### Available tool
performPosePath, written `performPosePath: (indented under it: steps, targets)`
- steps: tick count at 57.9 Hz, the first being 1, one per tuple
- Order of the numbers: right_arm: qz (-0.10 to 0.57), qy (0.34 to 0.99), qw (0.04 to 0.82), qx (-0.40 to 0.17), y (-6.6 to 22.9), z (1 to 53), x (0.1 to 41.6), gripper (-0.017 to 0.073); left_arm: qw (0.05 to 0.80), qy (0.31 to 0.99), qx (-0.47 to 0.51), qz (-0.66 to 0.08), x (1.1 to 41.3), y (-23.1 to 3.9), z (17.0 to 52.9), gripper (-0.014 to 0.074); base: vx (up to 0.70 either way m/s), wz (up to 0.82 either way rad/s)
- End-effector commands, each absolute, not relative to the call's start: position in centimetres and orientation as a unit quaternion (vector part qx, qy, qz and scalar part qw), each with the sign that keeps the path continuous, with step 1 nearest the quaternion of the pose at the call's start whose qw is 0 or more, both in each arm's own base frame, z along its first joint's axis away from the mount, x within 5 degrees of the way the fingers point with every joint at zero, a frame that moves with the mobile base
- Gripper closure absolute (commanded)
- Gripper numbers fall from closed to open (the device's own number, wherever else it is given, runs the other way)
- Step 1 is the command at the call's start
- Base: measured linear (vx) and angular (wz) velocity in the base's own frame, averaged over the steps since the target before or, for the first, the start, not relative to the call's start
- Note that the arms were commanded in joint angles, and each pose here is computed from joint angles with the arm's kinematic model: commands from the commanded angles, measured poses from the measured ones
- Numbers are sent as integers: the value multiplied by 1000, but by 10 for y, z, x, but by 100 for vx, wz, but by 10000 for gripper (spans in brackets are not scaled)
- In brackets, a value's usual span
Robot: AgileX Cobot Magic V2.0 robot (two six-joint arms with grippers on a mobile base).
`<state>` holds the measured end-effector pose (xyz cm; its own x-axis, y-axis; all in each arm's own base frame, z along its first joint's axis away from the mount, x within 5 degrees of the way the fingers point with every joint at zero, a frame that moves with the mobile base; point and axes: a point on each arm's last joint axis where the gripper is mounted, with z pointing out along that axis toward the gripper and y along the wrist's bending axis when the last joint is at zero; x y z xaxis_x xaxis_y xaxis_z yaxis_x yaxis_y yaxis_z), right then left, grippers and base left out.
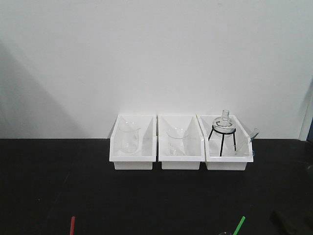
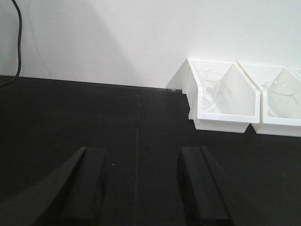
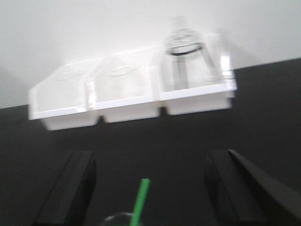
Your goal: Sort red and green spoons into left cabinet
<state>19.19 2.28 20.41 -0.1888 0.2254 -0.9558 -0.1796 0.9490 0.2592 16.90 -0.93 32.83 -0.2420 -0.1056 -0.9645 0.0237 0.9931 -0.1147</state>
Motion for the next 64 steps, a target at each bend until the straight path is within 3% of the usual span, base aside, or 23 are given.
performPosePath:
  steps: [1,29,64]
  targets:
    - [209,706,677,-20,32,209,203,38,662,746,-27,-62,170,-10,349,123,0,0]
    - [259,716,649,2,37,156,236,38,662,746,-27,-62,170,-10,349,123,0,0]
    - [289,712,639,-16,44,144,277,38,661,747,-27,-62,170,-10,349,123,0,0]
